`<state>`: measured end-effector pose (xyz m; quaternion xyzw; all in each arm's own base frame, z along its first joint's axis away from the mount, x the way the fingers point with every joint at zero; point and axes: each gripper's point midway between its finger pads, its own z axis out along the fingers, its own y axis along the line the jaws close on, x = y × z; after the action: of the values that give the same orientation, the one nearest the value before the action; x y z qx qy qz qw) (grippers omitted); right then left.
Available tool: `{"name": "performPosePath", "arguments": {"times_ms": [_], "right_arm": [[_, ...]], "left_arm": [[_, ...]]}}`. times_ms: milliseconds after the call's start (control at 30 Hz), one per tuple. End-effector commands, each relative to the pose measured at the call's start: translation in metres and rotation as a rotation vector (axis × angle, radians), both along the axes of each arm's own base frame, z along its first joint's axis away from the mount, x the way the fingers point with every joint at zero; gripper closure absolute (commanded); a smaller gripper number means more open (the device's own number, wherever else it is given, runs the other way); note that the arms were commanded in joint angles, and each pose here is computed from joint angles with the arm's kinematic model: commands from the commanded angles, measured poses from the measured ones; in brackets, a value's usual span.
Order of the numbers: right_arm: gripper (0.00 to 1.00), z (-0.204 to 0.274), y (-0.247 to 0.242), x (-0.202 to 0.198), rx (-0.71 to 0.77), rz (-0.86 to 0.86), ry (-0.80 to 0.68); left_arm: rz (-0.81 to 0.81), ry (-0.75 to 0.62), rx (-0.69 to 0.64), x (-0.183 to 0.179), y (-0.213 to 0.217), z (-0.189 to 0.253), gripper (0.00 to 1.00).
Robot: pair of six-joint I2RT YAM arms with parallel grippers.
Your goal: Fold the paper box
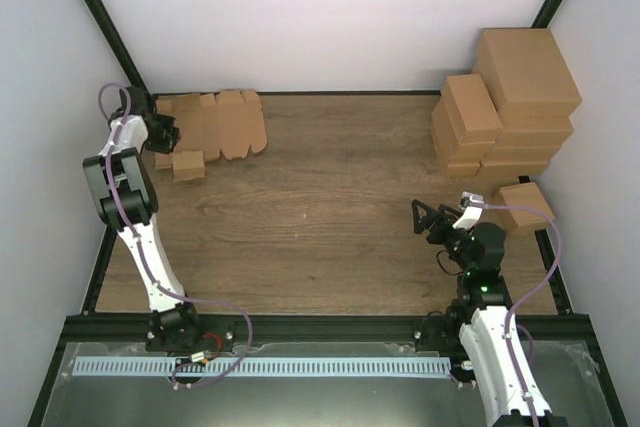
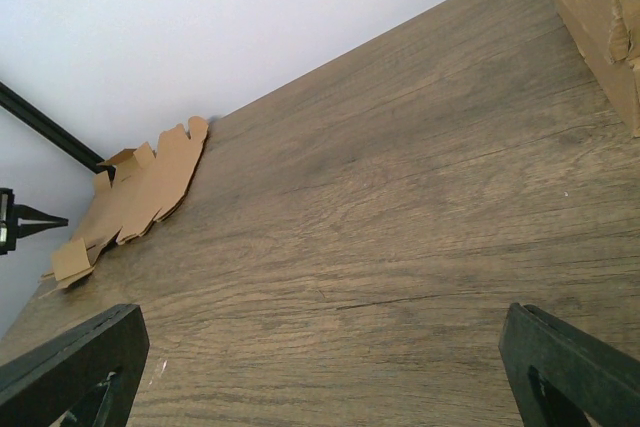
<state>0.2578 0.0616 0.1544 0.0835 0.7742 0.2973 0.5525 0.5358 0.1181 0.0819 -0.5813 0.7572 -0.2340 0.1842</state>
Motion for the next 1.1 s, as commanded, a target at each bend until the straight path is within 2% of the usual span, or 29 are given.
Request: {"name": "performPosePath", "arguments": {"times_ms": [0,333,600,867,1067], "right_arm": [[0.00,0.006,0.000,0.000,0.001,-0.003,-0.019],[0.00,0.007,0.000,0.000,0.001,0.000,-0.026],[0.00,0.006,0.001,0.000,0.002,0.004,-0.024],[0.00,0.006,0.001,0.000,0.004,0.004,-0.023],[0.00,0.007,0.001,0.000,0.003,0.005,-0.026]], "left_arm": [[-0.003,0.054,-0.047,-0.006,-0.004,-0.023,0.96],[-0.039,0.060,-0.070,-0.036,-0.022,-0.018,0.96],[-0.091,0.051,-0.089,-0.090,-0.058,-0.021,0.96],[-0.192,0.094,-0.105,-0.138,-0.099,-0.040,0.96],[-0.223,0.145,-0.082,-0.159,-0.105,-0.064,0.96]]}}
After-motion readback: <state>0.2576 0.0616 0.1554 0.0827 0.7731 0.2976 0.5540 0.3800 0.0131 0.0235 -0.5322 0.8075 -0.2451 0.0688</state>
